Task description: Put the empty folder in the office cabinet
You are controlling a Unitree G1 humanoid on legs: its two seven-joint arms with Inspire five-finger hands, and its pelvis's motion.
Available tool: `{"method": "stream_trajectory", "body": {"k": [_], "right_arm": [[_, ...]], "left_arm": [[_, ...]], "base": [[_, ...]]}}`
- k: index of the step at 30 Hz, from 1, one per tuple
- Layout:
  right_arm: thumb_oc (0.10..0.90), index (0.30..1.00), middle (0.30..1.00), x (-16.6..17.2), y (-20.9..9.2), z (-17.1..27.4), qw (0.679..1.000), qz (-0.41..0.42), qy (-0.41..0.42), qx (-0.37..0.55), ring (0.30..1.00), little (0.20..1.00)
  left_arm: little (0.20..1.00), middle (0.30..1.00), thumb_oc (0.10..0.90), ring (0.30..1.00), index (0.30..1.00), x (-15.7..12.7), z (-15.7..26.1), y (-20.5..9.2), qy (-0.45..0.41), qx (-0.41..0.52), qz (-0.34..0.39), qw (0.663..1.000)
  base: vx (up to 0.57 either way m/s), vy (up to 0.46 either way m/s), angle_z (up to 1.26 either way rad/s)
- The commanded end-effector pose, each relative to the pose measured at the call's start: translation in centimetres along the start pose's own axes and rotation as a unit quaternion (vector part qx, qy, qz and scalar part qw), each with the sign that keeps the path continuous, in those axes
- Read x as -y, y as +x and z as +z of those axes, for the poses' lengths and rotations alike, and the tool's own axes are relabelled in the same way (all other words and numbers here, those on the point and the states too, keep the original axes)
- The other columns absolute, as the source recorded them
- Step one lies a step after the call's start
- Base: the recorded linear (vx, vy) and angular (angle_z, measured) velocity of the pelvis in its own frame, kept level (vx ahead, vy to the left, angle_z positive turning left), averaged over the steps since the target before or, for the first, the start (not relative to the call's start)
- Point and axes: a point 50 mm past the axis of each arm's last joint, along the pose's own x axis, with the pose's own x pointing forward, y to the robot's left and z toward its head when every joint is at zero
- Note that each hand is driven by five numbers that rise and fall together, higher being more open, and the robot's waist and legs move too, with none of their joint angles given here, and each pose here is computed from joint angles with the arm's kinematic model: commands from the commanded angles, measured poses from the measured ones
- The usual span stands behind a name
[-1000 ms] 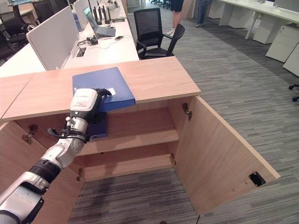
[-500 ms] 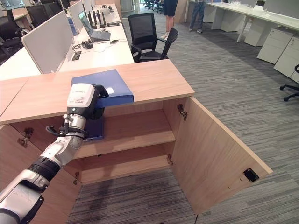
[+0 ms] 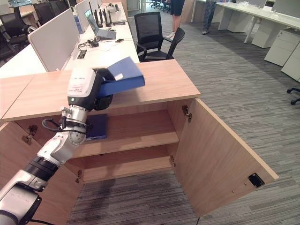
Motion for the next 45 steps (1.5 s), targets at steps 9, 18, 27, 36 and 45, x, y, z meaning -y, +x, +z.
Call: {"method": "stream_trajectory", "body": {"k": [9,18,27,36,45], "right_arm": [[0.8,0.9,0.9,0.2,0.2,1.0,1.0,0.004,0.028,0.01,0.9,0.9],[0.8,0.9,0.9,-0.4,0.2,2.4,0.998,0.032,0.042,0.029,0.9,0.9],[0.8,0.9,0.9,-6.0,-2.2,10.2,0.934,0.227,0.205,0.183,0.9,0.9],[0.8,0.9,0.9,-9.6,-11.9,19.1,0.743,0.491,0.271,0.366,0.9,0.9],[0.8,0.9,0.9,-11.3,-19.3,22.0,0.608,0.622,0.238,0.431,0.9,0.9]], "left_arm": [[0.3,0.3,0.4,0.3,0.3,-12.6,3.2,0.5,-0.316,0.114,0.293,0.895],[0.3,0.3,0.4,0.3,0.3,-10.4,1.3,-4.1,-0.612,0.059,0.231,0.754],[0.3,0.3,0.4,0.3,0.3,-6.9,-1.1,-8.8,-0.743,-0.029,0.193,0.64],[0.3,0.3,0.4,0.3,0.3,-4.5,-1.1,-10.7,-0.769,-0.083,0.176,0.609],[0.3,0.3,0.4,0.3,0.3,-2.2,0.1,-11.3,-0.795,-0.112,0.138,0.579]], "base": [[-0.01,-0.013,0.07],[-0.01,-0.013,0.06],[0.0,-0.002,0.05],[0.0,0.001,0.07],[0.0,0.006,0.04]]}}
